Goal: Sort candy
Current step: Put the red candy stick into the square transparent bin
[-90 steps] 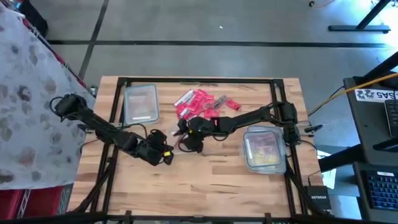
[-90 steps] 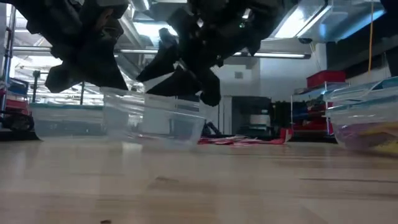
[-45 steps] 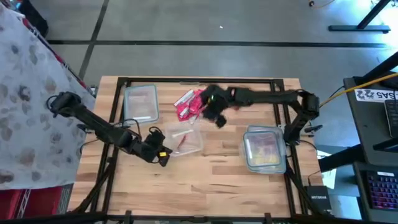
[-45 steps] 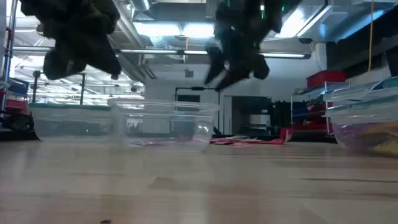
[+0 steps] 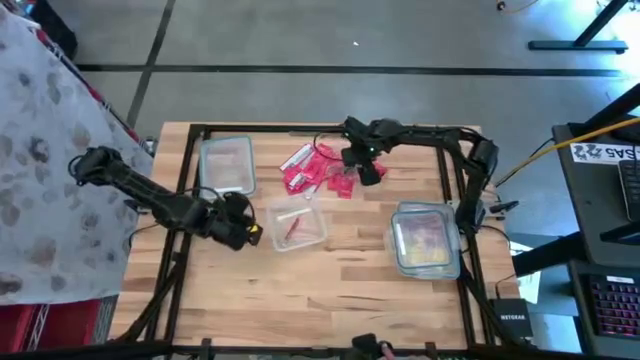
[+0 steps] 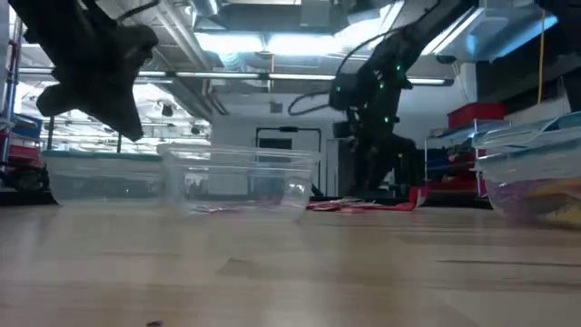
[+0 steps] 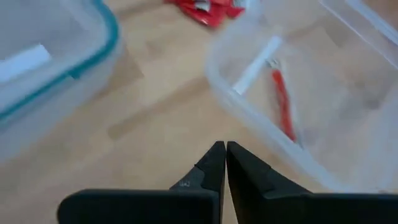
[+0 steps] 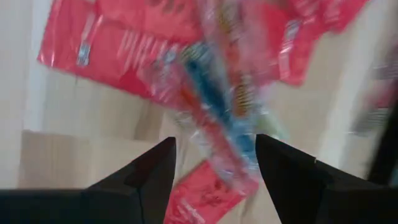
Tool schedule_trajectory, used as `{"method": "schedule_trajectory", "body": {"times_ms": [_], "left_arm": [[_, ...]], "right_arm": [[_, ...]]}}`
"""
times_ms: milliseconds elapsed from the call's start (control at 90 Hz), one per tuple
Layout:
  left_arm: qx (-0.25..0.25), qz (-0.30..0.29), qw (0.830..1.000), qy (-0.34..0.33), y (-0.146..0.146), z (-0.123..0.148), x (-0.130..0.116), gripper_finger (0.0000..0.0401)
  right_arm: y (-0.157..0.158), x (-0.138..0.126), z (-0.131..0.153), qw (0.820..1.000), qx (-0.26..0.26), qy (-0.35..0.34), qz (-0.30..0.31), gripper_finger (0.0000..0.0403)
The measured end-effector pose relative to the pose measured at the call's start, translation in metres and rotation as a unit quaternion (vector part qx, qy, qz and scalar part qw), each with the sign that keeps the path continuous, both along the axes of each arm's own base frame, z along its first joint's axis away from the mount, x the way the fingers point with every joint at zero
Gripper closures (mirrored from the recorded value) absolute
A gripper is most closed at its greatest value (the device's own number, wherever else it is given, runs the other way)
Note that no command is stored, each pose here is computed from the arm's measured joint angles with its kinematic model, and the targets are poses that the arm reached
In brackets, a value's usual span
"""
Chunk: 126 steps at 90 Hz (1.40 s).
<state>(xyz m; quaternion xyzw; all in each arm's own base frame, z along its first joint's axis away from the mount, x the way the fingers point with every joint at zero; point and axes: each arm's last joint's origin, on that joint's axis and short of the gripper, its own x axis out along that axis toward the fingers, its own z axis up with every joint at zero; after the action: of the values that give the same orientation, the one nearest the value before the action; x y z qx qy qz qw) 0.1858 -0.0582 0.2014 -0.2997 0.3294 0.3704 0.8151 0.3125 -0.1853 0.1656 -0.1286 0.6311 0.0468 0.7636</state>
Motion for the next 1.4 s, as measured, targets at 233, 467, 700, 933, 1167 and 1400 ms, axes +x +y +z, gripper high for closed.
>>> {"method": "schedule_trajectory", "body": {"times_ms": [233,467,700,933,1167,1400], "left_arm": [[0.014,0.009,1.000,0.001,0.006,-0.001,0.003,0.0401],[0.023,0.006,1.000,-0.013,0.006,0.000,0.005,0.0401],[0.026,-0.003,0.999,-0.027,0.005,0.002,0.008,0.0401],[0.027,-0.003,0.999,-0.024,0.005,0.001,0.008,0.0401],[0.033,0.003,0.999,0.001,0.006,-0.001,0.003,0.0401],[0.028,0.008,1.000,0.006,0.007,-0.002,0.002,0.0401]], "right_arm": [[-0.002,0.005,-0.026,0.999,-0.007,0.043,-0.018,0.0194],[-0.001,0.004,-0.027,0.997,0.000,0.048,-0.054,0.0247],[0.003,-0.004,-0.017,0.995,0.008,0.067,-0.072,0.0382],[0.020,-0.009,0.013,0.997,0.026,0.048,-0.056,0.0392],[0.071,0.008,0.051,0.991,0.049,-0.060,0.107,0.0388],[0.121,0.055,0.063,0.933,-0.012,-0.225,0.279,0.0385]]}}
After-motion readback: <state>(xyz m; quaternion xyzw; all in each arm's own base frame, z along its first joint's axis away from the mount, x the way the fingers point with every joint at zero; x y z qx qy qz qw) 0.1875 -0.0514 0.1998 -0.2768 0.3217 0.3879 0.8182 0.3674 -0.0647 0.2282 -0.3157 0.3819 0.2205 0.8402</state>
